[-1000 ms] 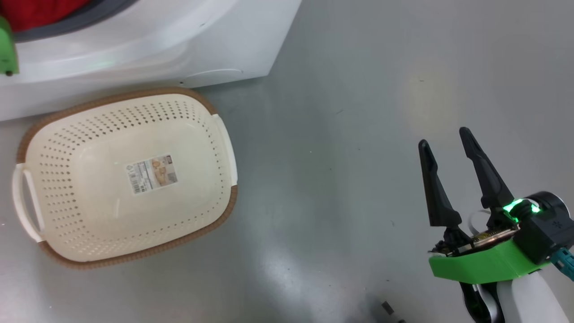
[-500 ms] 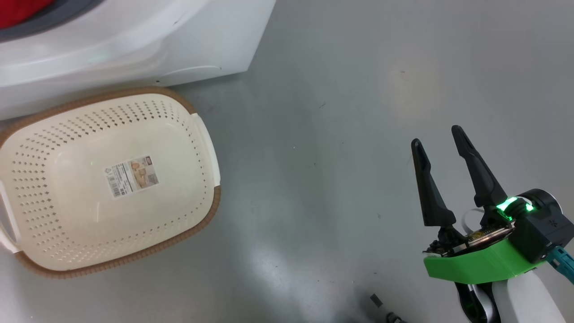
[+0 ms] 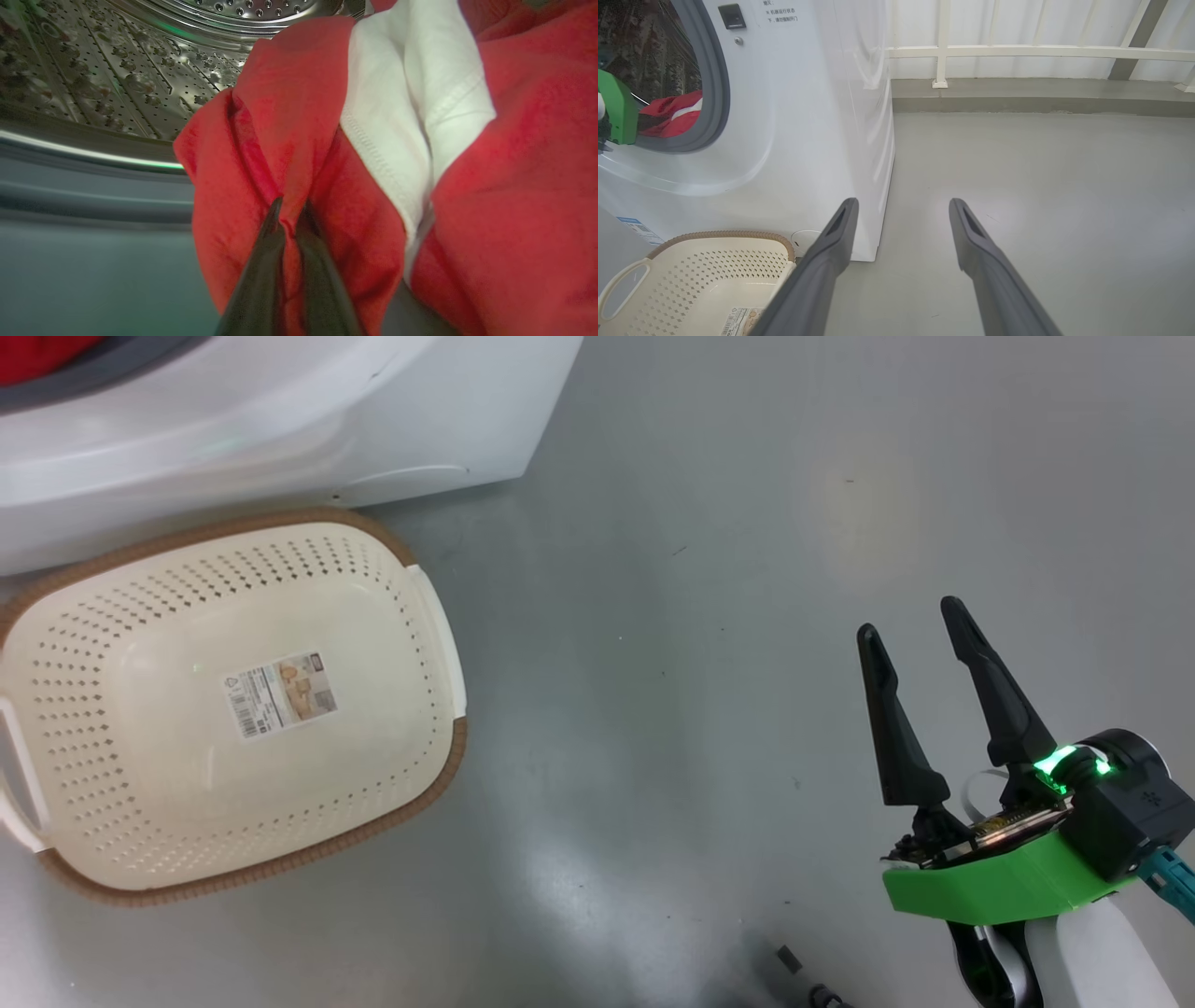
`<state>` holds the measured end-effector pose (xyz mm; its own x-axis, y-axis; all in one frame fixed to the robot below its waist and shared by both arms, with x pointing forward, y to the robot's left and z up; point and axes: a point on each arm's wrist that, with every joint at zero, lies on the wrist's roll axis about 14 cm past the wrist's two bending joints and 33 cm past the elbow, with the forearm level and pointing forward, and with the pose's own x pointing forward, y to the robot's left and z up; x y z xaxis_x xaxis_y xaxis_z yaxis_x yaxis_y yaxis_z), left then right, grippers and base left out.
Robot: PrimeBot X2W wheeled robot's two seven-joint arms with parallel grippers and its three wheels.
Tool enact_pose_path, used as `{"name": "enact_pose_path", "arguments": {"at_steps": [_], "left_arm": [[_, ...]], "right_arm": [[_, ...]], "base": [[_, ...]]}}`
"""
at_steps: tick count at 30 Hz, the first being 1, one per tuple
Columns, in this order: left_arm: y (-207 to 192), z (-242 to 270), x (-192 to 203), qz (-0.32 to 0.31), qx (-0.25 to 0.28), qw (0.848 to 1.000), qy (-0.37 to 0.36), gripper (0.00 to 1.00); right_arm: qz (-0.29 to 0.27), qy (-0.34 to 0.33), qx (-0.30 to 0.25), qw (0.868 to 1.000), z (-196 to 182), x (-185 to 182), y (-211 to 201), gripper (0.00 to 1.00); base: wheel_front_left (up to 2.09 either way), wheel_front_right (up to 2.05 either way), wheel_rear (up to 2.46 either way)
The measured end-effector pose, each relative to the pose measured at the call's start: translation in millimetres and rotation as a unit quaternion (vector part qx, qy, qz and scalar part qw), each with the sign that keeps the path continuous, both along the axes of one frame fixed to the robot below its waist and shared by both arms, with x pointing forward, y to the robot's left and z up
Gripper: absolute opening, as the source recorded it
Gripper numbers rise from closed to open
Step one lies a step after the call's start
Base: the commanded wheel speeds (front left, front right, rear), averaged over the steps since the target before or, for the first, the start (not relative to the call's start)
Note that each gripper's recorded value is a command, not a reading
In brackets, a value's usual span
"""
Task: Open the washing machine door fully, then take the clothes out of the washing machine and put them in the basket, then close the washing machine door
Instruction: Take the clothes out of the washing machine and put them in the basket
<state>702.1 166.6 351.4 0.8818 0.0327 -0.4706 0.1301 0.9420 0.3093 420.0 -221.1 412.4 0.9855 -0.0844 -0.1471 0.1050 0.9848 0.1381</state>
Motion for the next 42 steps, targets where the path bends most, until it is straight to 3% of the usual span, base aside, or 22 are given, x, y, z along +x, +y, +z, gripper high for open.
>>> {"name": "enact_pose_path", "arguments": {"at_steps": [20,42], "left_arm": [[-13.4,68.1,7.8,-0.026,-0.086,0.986,-0.141,0.0],[-18.6,102.7,-39.6,-0.041,-0.151,0.968,-0.198,0.0]], "right_arm": [[0.022,-0.022,0.014,0.999,8.4,13.3,14.9,1.0],[0.038,-0.057,0.022,0.997,32.8,16.9,26.6,1.0]], "base": [[0.0,0.0,0.0],[0.0,0.0,0.0]]}}
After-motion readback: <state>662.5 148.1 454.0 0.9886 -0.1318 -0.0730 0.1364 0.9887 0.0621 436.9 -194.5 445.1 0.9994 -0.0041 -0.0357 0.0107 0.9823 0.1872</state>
